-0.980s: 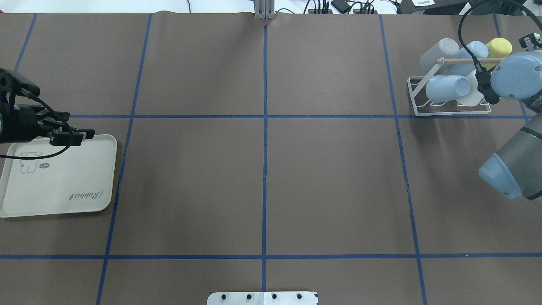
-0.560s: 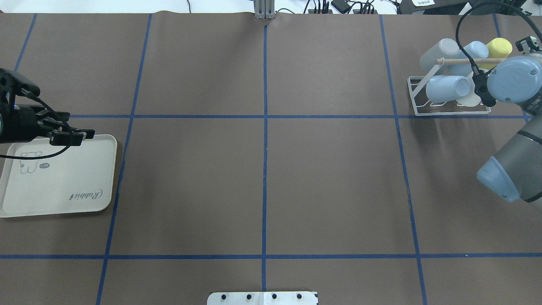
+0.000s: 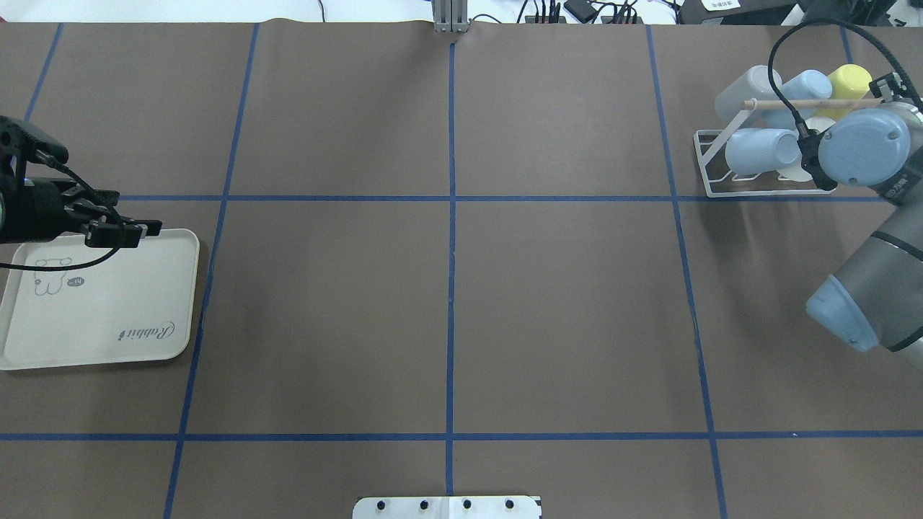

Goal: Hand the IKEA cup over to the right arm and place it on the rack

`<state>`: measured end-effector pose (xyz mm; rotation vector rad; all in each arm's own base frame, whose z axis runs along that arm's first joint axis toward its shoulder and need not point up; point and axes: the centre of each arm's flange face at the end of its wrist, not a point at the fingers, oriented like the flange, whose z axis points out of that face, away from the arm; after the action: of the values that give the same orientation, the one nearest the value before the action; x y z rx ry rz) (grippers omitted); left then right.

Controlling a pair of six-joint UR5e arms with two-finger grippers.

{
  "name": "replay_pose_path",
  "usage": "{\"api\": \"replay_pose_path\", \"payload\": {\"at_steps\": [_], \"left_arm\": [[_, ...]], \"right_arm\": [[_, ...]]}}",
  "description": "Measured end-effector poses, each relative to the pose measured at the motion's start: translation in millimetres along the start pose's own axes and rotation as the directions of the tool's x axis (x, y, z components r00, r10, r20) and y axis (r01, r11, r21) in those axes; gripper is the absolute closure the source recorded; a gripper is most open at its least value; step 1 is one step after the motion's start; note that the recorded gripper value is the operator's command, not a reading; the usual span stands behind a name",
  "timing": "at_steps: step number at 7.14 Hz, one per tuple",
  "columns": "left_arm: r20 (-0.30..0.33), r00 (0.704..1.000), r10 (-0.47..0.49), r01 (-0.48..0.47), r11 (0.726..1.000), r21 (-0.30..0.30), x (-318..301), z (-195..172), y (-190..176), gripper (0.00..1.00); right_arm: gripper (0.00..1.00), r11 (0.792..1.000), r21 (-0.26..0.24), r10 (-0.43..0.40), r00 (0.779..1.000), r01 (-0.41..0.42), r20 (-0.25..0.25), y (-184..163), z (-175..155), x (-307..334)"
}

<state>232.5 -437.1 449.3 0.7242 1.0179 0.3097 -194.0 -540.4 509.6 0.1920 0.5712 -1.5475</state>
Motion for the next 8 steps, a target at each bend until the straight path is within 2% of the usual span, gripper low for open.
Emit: {"api": "replay_pose_path", "payload": {"at_steps": [1,2,3,4,8], "left_arm": [[0.000,1.000,0.000,0.000,1.000,0.000,0.0,0.0,0.1,0.00],[0.001,1.000,-0.001,0.001,1.000,-0.001,-0.6,0.4,0.6,0.00],[0.002,1.000,-0.001,0.001,1.000,-0.002,-1.4,1.2,1.1,0.00],[0.003,1.000,-0.002,0.002,1.000,-0.003,-2.0,1.7,1.4,0.00],[0.004,1.000,-0.003,0.003,1.000,-0.004,-3.1,3.1,1.9,0.00]], "right_arm": [[0.69,1.000,-0.004,-0.007,1.000,0.007,-0.001,-3.5,0.6,-0.6],[0.56,1.000,-0.007,-0.014,1.000,0.014,-0.001,-6.5,1.4,-0.8],[0.35,1.000,-0.008,-0.021,1.000,0.021,0.000,-9.0,2.2,-1.0],[0.02,1.000,-0.008,-0.025,1.000,0.025,0.001,-10.4,2.9,-1.5],[0.01,1.000,-0.007,-0.021,1.000,0.021,0.004,-12.5,4.5,-1.5]]}}
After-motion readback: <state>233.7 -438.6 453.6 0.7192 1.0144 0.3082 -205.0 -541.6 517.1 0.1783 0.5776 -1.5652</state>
